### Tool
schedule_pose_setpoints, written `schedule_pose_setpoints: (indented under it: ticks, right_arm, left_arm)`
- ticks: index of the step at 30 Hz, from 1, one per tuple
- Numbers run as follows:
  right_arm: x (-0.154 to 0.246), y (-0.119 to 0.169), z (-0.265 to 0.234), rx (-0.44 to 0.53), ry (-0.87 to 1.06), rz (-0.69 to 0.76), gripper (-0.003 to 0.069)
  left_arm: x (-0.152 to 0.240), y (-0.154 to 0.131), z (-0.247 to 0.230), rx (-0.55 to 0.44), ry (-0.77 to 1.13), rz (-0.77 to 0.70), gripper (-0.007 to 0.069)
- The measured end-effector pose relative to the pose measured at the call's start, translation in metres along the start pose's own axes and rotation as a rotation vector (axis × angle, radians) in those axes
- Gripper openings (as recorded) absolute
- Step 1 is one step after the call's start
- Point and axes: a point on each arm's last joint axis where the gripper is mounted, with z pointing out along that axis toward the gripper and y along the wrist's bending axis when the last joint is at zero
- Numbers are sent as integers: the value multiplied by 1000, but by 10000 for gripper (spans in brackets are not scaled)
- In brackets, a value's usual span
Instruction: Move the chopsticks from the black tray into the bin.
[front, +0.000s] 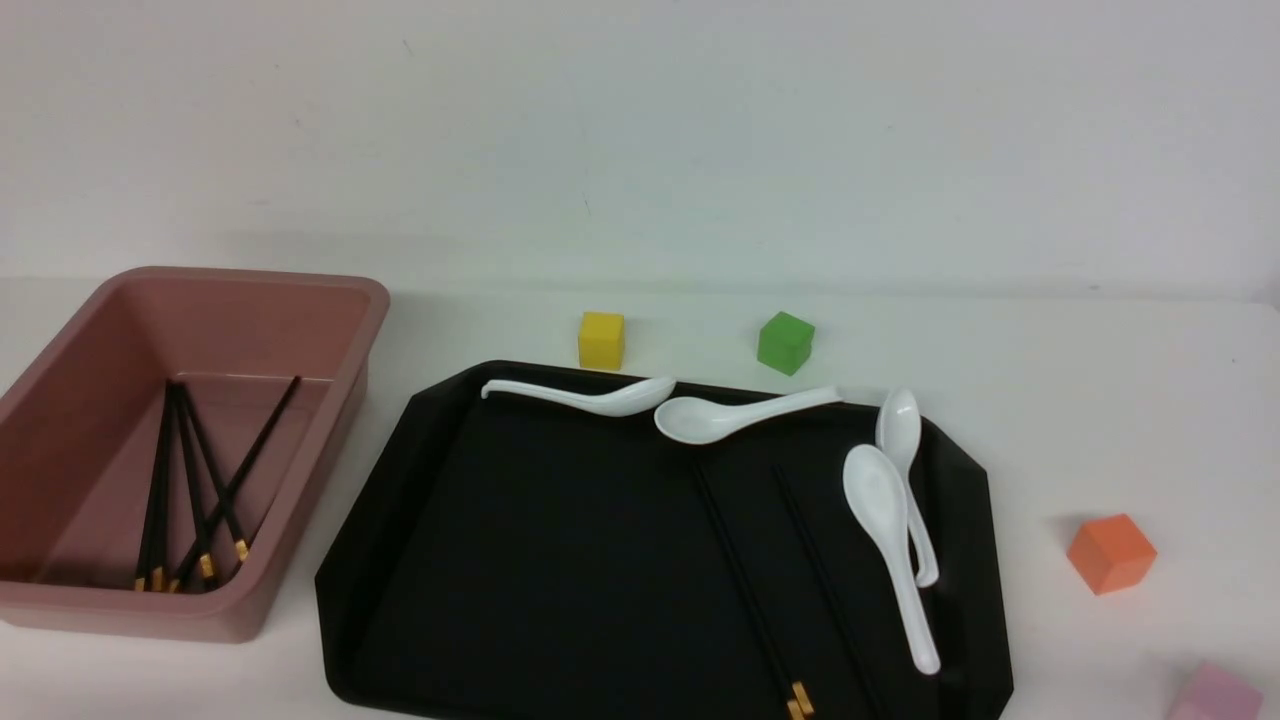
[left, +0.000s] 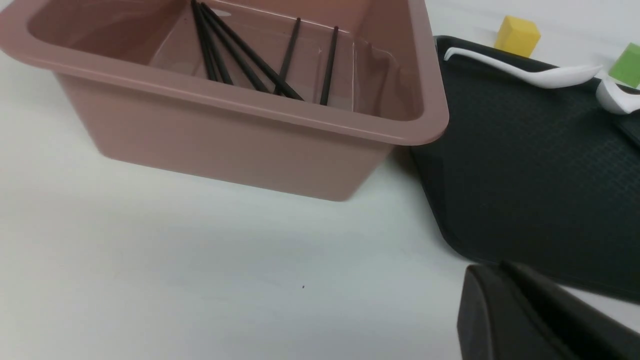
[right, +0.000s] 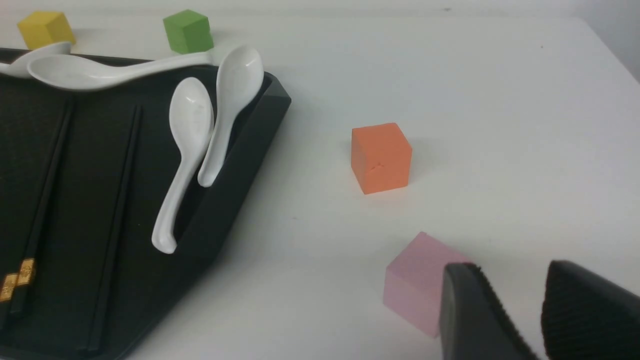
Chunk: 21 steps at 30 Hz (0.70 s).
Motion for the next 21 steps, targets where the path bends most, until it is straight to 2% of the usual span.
schedule_pose_setpoints:
  ticks: [21]
  right_arm:
    - [0,0,0,0,0,0,240]
  left_arm:
    - [0,0,0,0,1,1,40]
